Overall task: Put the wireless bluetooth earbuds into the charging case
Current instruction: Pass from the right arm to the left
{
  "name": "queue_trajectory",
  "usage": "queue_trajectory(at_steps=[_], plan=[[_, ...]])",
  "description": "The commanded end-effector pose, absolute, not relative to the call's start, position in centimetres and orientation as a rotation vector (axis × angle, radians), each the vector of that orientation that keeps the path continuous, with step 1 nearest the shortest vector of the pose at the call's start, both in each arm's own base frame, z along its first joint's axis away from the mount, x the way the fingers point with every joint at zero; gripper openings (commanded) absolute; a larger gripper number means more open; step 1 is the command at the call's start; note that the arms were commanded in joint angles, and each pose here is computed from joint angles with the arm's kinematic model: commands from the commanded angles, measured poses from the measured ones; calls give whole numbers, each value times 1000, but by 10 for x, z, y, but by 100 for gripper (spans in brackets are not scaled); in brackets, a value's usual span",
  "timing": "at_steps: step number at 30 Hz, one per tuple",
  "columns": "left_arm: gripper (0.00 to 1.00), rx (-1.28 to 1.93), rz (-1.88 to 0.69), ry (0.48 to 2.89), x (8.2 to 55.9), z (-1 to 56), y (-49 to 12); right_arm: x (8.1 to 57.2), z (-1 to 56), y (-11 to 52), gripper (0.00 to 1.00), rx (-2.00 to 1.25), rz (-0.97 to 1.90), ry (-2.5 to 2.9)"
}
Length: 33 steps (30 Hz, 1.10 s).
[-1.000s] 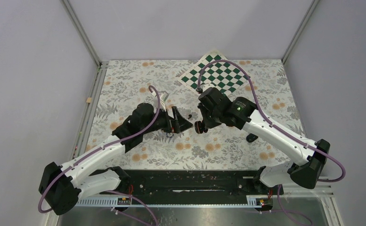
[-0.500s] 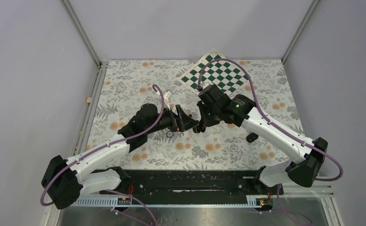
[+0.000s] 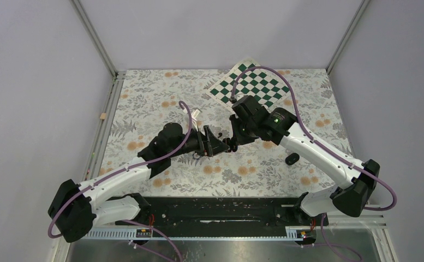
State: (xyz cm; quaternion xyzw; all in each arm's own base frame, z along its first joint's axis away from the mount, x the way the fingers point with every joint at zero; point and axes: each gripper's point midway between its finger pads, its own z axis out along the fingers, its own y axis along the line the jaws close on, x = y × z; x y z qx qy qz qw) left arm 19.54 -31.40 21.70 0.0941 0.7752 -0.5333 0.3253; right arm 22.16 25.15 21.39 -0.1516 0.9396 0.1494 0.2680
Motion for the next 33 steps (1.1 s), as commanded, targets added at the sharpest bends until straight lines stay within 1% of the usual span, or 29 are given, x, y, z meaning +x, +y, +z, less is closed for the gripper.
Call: queue_trajectory(at_steps=[1,3,6,11,12,14,17,20,21,22,24,25,26,27,28,30,31,33], plan=[[73,307,-1473,1953,190,233,-323,228,228,261,0,-380,472,2496],[70,309,-1478,1970,189,230,-325,228,228,262,0,-380,475,2498],[69,300,-1482,1983,189,226,-327,229,229,263,0,-379,482,2495],[62,283,-1464,1994,192,222,-327,229,233,264,0,-380,494,2487],[59,279,-1460,1994,192,222,-327,228,233,264,0,-382,496,2487],[51,270,-1454,1999,194,221,-327,228,235,265,0,-382,501,2484],[46,256,-1449,2005,195,220,-327,228,234,264,0,-382,502,2487],[42,248,-1454,2010,195,220,-327,227,233,265,0,-384,504,2492],[39,248,-1455,2011,195,220,-327,227,232,265,0,-385,505,2494],[33,250,-1456,2009,195,220,-327,227,232,266,0,-385,509,2496],[23,250,-1455,2015,195,220,-327,226,231,267,0,-386,515,2501],[18,251,-1455,2021,194,219,-327,225,231,267,8,-387,522,2504],[12,250,-1452,2029,194,219,-327,224,231,268,20,-389,528,2505],[5,253,-1451,2039,194,218,-328,224,232,267,29,-388,533,2506],[0,254,-1444,2054,194,216,-328,224,233,267,32,-385,536,2501],[0,263,-1439,2080,193,214,-329,225,235,265,38,-373,543,2489],[0,266,-1443,2090,193,213,-330,225,237,263,43,-366,546,2483],[0,271,-1454,2107,192,212,-332,224,244,261,50,-357,559,2465]])
